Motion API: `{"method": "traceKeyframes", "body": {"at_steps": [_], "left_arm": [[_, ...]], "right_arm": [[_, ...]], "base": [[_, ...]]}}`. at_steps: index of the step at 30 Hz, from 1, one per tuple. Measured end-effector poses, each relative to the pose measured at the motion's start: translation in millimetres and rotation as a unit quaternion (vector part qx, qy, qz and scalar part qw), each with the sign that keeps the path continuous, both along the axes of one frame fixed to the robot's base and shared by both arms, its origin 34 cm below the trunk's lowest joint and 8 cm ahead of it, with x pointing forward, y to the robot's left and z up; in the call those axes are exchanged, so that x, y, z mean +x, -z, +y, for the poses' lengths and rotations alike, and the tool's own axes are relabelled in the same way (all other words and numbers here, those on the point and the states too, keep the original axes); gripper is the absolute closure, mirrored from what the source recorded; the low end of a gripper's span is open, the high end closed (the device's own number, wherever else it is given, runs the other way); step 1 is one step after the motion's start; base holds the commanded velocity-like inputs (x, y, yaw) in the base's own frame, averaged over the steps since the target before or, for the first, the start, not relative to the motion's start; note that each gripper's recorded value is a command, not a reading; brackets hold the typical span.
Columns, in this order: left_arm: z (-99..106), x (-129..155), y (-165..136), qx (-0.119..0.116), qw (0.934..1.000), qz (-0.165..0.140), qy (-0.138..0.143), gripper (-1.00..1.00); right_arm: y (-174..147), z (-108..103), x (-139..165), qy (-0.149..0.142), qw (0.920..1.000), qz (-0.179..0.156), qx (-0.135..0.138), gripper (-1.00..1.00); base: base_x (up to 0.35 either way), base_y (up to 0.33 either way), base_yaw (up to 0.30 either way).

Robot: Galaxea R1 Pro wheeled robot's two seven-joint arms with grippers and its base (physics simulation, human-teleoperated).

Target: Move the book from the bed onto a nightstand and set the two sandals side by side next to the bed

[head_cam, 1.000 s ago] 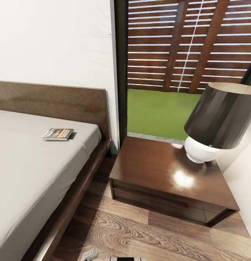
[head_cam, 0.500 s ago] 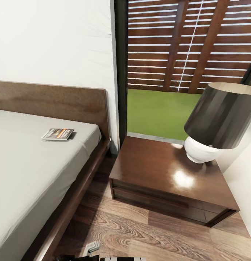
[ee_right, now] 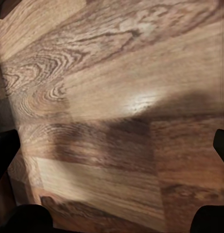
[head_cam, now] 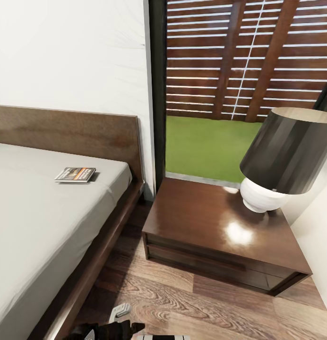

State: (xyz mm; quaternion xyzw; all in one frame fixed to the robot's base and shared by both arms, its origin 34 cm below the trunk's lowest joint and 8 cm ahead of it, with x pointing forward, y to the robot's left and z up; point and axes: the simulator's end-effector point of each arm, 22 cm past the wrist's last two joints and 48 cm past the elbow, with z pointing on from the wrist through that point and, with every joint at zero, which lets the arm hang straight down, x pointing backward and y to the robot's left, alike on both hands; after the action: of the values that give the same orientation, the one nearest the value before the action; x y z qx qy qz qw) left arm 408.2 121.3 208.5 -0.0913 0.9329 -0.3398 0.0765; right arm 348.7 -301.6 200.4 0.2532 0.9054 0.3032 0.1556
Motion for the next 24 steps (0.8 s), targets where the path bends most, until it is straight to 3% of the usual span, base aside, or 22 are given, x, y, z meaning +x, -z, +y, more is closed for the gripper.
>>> {"method": "traceKeyframes", "body": {"at_steps": [13, 24], "left_arm": [[1, 29, -13, -0.009, 0.9995, -0.024, -0.016, -1.00], [-16, 66, -43, -0.036, 0.9983, -0.042, -0.020, -1.00]], "right_arm": [[5, 6, -2, 0.002, 1.0000, 0.007, -0.005, -1.00], [5, 8, -2, 0.002, 1.0000, 0.008, -0.005, -1.00]], "base": [[0.000, 0.000, 0.000], [0.000, 0.000, 0.000]]}}
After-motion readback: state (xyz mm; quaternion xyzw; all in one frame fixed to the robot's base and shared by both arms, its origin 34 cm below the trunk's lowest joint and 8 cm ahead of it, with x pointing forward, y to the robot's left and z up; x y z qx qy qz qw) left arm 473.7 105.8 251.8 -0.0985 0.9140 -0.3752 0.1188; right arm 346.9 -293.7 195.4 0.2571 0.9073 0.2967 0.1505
